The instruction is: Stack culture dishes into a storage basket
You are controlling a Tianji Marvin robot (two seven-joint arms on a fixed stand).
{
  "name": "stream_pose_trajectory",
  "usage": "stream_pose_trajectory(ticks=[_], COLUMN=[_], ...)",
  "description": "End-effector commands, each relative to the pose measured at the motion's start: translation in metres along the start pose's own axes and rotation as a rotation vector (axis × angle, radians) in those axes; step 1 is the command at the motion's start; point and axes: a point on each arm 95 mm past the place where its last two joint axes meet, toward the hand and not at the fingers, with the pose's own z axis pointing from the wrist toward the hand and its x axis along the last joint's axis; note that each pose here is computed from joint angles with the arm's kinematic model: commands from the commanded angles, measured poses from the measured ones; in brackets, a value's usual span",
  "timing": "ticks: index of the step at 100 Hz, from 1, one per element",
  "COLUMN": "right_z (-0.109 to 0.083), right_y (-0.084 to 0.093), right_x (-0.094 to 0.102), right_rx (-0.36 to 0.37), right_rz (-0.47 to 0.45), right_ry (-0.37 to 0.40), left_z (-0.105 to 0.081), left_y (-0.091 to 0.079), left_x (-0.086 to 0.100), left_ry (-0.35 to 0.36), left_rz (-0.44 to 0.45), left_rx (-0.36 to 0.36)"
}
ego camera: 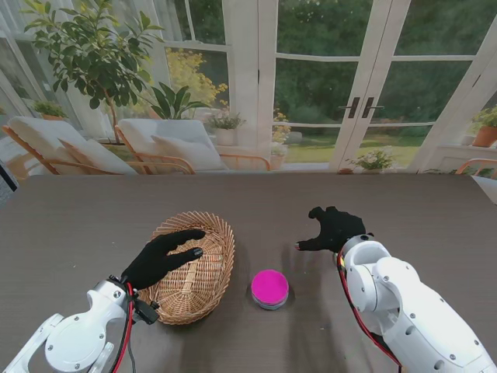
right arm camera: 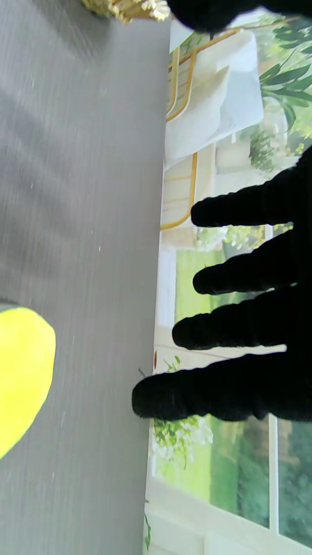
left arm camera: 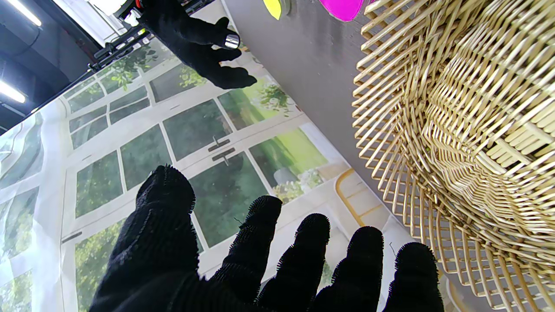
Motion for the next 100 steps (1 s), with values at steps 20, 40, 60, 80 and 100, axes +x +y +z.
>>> stream_pose_trajectory(ticks=[20, 40, 60, 80, 100], right_z=[0.007, 0.008, 0.008, 0.007, 0.009], right_y=[-0.003, -0.006, -0.011, -0.021, -0.033], right_x=[-0.028, -0.042, -0.051, -0.055, -0.056], right_rx=[0.057, 0.107, 0.156, 0.196, 0.226], right_rz=[-0.062, -0.116, -0.155, -0.165, -0.161], right_ry=[-0.059, -0.068, -0.069, -0.070, -0.080], left_z=[-0.001, -0.002, -0.004, -0.005, -0.007], left_y=[0.002, 0.002, 0.002, 0.002, 0.002], left_x=[0.000, 0.000, 0.000, 0.000, 0.001], left_ry=[-0.006, -0.006, -0.008, -0.009, -0.011], left_rz=[-0.001, -0.001, -0.003, -0.003, -0.005], left_rx=[-0.016, -0.014, -0.006, -0.001, 0.005])
